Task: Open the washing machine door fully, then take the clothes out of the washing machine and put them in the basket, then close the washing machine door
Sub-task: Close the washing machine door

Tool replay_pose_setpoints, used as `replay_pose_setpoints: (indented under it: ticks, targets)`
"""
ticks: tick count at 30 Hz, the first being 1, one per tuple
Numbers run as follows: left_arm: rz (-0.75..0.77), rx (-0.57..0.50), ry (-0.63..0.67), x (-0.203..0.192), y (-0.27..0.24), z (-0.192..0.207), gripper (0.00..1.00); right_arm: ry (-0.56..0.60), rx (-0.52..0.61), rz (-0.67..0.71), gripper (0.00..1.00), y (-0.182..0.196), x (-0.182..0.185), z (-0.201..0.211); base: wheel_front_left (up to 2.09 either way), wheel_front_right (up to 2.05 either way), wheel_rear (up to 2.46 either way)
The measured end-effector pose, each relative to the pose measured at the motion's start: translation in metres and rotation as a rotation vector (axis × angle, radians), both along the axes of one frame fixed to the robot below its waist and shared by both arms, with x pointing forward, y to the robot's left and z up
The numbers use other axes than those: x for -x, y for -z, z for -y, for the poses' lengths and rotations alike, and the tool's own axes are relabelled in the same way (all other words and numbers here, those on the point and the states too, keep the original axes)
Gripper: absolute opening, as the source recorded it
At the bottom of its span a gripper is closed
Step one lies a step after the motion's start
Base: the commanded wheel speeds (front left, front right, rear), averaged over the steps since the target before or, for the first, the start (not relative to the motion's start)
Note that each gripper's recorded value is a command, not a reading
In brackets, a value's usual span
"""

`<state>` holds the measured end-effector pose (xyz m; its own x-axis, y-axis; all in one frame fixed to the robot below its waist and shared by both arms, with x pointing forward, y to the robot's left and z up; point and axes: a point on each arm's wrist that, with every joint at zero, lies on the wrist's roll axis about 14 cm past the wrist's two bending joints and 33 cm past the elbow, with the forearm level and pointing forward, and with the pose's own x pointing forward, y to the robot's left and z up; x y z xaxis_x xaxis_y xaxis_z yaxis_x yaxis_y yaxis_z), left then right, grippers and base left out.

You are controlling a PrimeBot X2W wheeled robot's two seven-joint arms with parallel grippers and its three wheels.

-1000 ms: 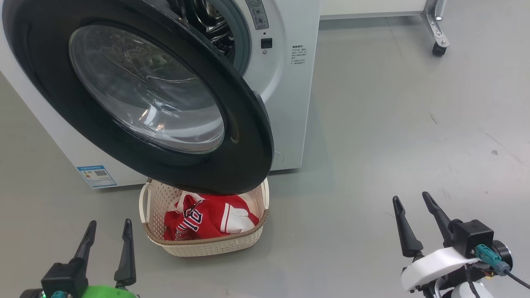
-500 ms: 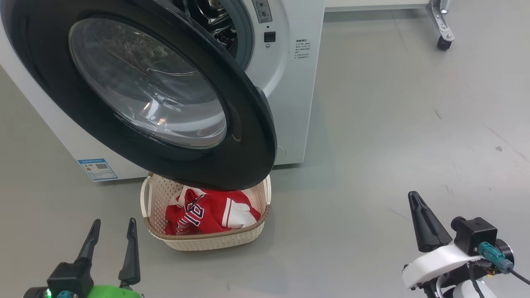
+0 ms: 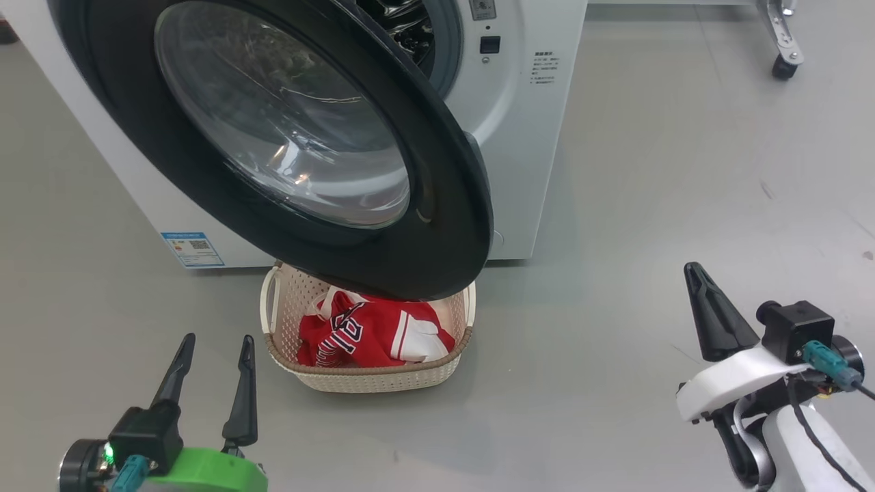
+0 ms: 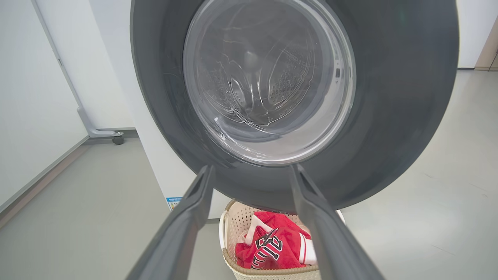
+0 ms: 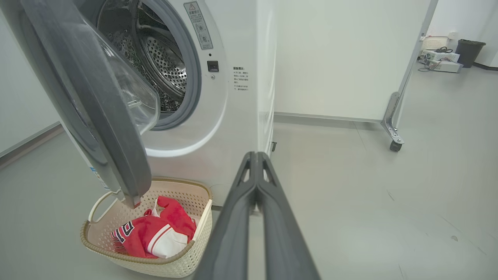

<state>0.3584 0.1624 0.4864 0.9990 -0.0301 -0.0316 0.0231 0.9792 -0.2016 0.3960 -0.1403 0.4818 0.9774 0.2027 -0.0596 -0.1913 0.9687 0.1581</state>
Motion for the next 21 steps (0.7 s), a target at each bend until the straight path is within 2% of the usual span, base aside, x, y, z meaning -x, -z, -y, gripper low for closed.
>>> replay_pose_setpoints:
  ticks: [6, 13, 17, 21]
  targets:
    - [0.026, -0.004, -0.016, -0.001, -0.008, -0.005, 1.00, -0.025, 0.015, 0.074, 0.00, -0.025, -0.032, -0.006, 0.00, 0.00, 0.00]
    - [0.015, -0.008, -0.057, 0.001, -0.005, -0.018, 1.00, -0.118, -0.011, 0.281, 0.00, -0.098, -0.072, -0.040, 0.00, 0.00, 0.00]
    - [0.011, -0.008, -0.071, 0.000, -0.004, -0.022, 1.00, -0.197, -0.024, 0.399, 0.00, -0.139, -0.079, -0.068, 0.00, 0.00, 0.00]
    - [0.007, -0.008, -0.079, 0.000, -0.002, -0.024, 1.00, -0.299, -0.063, 0.521, 0.00, -0.181, -0.070, -0.104, 0.00, 0.00, 0.00]
